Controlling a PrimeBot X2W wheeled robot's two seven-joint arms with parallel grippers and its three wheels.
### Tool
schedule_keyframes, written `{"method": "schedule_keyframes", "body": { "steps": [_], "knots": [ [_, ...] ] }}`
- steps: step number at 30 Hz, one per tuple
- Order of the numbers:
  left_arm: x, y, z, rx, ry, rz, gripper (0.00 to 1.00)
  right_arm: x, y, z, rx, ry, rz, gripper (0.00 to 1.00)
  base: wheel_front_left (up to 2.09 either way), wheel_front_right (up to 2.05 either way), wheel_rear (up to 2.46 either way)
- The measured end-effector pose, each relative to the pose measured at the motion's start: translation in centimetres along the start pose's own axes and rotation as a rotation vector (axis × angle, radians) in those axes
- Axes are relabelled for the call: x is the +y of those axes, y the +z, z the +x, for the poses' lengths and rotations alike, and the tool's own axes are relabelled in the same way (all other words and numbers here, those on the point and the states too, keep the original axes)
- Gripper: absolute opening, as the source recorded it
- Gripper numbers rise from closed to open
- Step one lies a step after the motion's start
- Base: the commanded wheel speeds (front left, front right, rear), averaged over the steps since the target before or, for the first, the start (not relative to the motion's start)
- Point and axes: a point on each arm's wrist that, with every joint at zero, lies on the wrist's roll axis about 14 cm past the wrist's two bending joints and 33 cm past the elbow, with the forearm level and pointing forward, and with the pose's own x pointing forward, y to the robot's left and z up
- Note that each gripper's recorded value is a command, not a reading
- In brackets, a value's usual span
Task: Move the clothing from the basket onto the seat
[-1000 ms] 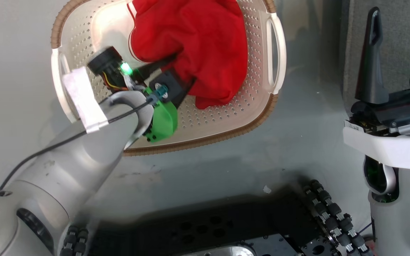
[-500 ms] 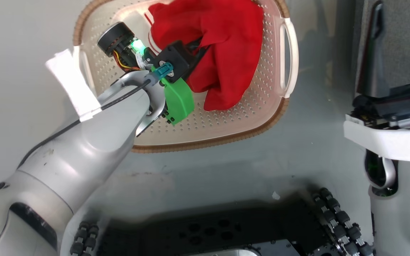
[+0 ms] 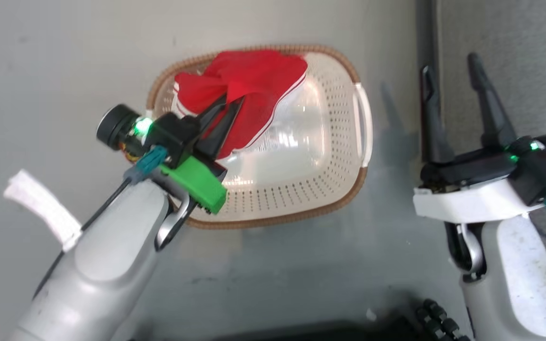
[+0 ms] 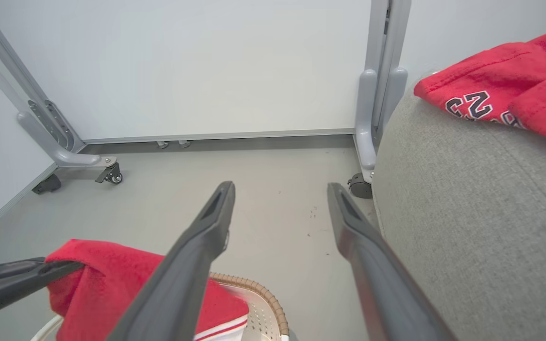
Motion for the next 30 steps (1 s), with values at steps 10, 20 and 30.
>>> {"method": "schedule_keyframes", "body": {
  "steps": [10, 20, 30],
  "knots": [
    [-2.5, 8.2, -6.2, -0.205, 0.137, 0.02, 0.0, 2.8, 3.7, -5.4, 0.002, 0.036, 0.035, 1.0, 0.0, 0.0, 0.0],
    [-6.6, 15.8, -12.2, -0.417, 0.201, 0.102, 0.0, 5.0, 7.8, -11.0, -0.067, 0.061, 0.028, 1.0, 0.0, 0.0, 0.0],
    [-11.9, 20.6, -16.1, -0.577, 0.175, 0.181, 0.0, 6.8, 10.9, -15.6, -0.162, 0.089, 0.03, 1.0, 0.0, 0.0, 0.0]
  ]
}}
